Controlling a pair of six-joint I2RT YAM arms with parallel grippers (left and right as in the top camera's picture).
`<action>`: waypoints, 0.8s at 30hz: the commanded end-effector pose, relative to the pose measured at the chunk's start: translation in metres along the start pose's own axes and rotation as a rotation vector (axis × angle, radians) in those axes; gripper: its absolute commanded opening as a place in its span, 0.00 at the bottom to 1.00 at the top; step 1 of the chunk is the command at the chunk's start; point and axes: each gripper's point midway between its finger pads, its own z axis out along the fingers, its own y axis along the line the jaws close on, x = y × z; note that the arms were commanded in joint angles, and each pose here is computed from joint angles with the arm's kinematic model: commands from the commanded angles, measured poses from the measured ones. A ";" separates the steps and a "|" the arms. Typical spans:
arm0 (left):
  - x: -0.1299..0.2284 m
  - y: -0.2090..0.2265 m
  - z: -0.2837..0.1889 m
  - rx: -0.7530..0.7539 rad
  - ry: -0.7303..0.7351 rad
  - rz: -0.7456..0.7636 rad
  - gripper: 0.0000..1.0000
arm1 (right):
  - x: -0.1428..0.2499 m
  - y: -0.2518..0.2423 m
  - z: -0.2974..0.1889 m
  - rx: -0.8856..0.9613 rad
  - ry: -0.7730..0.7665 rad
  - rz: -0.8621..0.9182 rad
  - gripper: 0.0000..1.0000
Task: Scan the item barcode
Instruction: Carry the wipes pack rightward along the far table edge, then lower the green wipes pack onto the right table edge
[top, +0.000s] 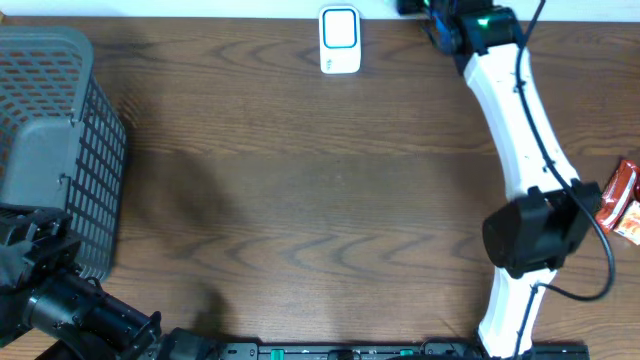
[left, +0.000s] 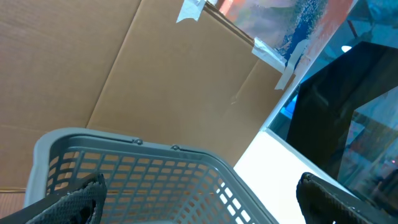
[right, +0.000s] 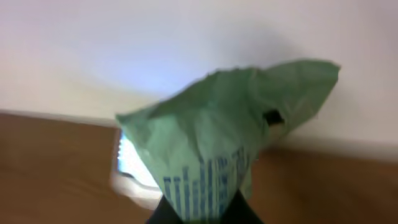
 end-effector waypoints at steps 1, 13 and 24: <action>-0.005 0.004 0.000 -0.014 -0.006 -0.013 0.98 | 0.023 -0.115 -0.037 0.601 0.120 -0.109 0.01; -0.005 0.004 0.000 -0.014 -0.006 -0.013 0.98 | 0.180 -0.277 -0.086 0.924 0.772 -0.093 0.01; -0.005 0.004 0.000 -0.014 -0.006 -0.013 0.98 | 0.311 -0.325 -0.065 0.693 0.897 0.271 0.15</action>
